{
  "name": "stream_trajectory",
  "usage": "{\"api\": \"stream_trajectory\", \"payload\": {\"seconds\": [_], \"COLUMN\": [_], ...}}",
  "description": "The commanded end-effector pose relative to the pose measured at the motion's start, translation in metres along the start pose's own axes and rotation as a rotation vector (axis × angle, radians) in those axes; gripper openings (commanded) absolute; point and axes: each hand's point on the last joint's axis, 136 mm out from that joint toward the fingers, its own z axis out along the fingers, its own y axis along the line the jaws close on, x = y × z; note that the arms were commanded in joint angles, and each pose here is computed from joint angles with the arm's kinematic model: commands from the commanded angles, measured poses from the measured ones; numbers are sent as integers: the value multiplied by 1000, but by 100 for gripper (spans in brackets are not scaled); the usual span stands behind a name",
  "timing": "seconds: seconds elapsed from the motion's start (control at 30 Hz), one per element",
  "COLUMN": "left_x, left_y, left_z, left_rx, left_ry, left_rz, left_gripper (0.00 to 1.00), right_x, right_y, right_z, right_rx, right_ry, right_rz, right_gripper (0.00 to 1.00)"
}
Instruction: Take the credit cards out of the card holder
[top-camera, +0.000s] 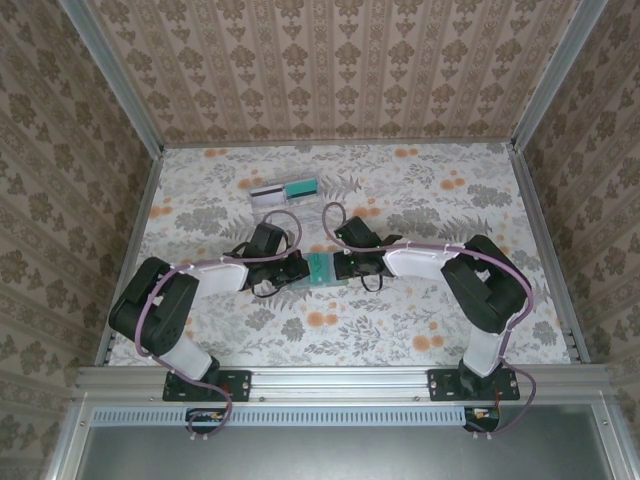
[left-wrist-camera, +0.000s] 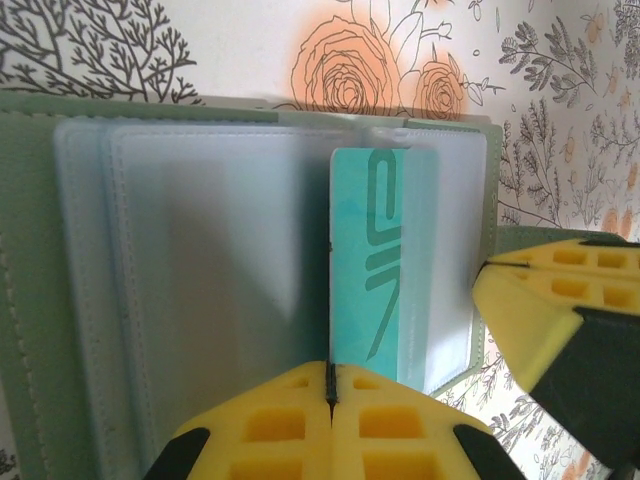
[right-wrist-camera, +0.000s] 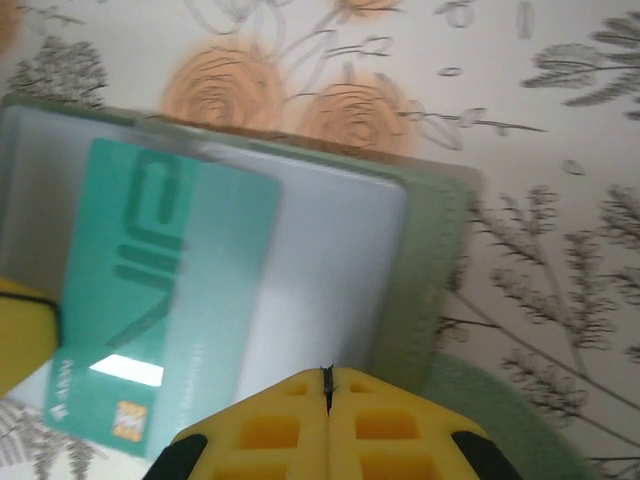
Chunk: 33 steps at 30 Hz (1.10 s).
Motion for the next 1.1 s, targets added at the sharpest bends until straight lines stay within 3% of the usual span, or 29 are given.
{"api": "stream_trajectory", "payload": {"seconds": [0.0,0.6,0.67,0.77,1.07], "left_x": [4,7,7,9,11], "left_y": [-3,-2,-3,-2,-3], "left_z": [-3,0,1,5,14], "left_rx": [17,28,37,46,64], "left_ry": [9,12,13,14,32], "left_rz": [20,23,21,14,-5], "left_gripper": [0,0,17,29,30], "right_x": [-8,17,18,18,18], "right_y": [16,7,7,7,7], "right_z": [-3,27,27,27,26], "right_rx": [-17,22,19,17,14], "right_ry": [-5,79,80,79,78], "right_rz": [-45,-30,-26,-25,-24], "right_gripper": [7,6,6,6,6]}}
